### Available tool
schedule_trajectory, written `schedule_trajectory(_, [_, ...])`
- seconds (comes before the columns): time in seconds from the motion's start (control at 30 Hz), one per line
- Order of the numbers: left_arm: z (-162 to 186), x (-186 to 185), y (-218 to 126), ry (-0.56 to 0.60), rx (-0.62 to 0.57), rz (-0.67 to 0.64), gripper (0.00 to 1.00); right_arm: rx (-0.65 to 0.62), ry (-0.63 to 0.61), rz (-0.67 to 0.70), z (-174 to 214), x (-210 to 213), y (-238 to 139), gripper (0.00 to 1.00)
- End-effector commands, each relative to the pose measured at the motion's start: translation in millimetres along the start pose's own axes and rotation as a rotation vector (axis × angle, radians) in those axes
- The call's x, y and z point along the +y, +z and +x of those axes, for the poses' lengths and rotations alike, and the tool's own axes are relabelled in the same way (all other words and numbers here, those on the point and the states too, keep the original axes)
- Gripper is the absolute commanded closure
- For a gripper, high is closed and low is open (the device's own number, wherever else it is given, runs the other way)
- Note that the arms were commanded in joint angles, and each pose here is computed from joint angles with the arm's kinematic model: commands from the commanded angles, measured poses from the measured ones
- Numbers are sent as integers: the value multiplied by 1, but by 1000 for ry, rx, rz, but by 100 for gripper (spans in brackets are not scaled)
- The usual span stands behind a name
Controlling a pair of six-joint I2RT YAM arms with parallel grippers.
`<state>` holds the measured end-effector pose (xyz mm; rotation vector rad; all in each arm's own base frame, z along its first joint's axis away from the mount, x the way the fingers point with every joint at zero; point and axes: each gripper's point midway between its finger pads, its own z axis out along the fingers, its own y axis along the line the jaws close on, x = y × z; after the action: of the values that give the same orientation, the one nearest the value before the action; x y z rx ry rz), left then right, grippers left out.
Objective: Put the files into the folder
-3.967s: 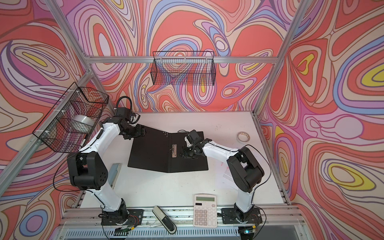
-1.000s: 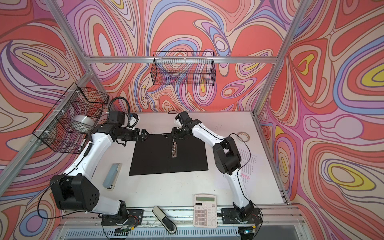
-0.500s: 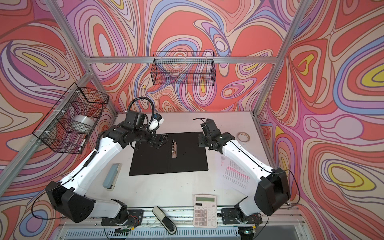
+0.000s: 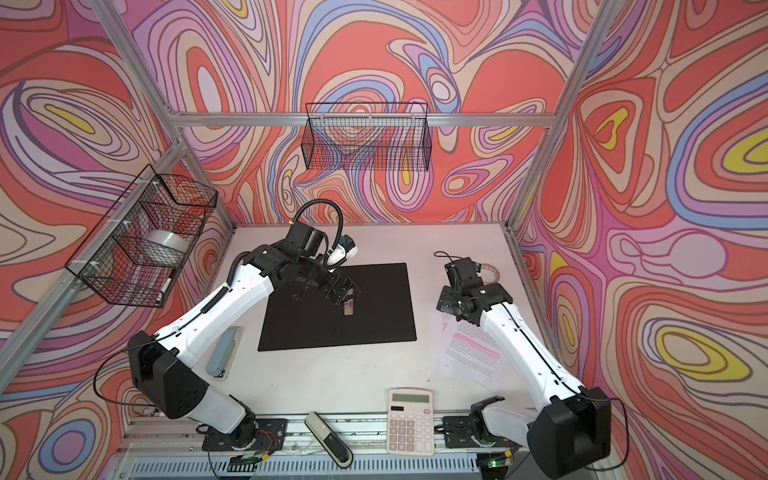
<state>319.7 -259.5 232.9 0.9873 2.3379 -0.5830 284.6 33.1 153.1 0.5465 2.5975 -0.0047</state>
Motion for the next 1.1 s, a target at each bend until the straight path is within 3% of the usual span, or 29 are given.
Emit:
schedule_trajectory(0.0, [-6,-8,5,17,6,41,0,93,47,58,17,-22,17,17])
schedule_trajectory(0.2, [-2,-10,19,-1,36,87,0,176,133,9,30,-24,52,15])
schedule_trajectory(0.5, [11,-7,29,29,59,79,0,262,114,-61,46,-7,88,16])
schedule_trajectory(1.07, [21,-7,37,13,66,88,0,356,68,21,58,-14,118,19])
